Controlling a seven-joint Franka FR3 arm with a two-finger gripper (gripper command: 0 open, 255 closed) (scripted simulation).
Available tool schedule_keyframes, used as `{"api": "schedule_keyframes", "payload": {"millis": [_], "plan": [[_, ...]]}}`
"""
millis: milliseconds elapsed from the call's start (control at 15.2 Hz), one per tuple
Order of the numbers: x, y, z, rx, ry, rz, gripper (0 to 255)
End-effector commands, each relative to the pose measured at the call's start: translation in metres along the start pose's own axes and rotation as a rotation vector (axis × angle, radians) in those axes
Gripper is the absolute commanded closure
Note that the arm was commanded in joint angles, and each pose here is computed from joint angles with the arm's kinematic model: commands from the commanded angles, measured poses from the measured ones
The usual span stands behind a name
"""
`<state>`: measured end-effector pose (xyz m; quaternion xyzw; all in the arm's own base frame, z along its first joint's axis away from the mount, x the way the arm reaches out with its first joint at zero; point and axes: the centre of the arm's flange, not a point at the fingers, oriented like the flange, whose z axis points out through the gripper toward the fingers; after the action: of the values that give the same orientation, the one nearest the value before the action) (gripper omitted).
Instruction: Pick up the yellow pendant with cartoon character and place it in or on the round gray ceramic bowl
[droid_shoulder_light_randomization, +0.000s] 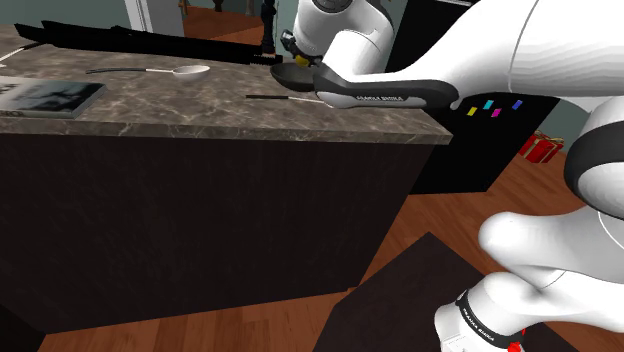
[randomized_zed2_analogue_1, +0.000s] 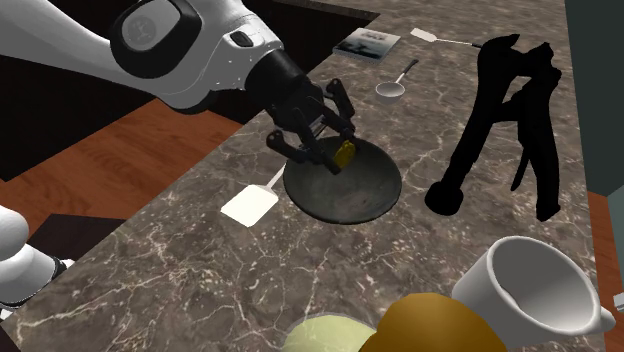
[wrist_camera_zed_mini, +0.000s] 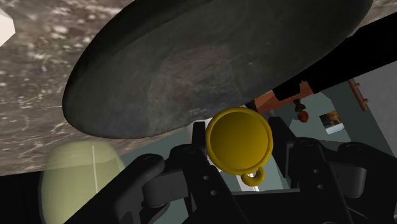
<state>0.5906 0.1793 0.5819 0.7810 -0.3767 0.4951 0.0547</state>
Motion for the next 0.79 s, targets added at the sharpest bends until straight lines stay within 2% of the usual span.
{"api": "schedule_keyframes", "payload": {"millis": [0,528,594,726], "plan": [[-0.0090,0.0039,0.0059,0.000,0.000,0.000,255],[-0.0090,0.0038,0.0058,0.000,0.000,0.000,255],[-0.0090,0.0038,0.0058,0.000,0.000,0.000,0],[-0.0090,0.0038,0.0058,0.000,0.000,0.000,0]]}}
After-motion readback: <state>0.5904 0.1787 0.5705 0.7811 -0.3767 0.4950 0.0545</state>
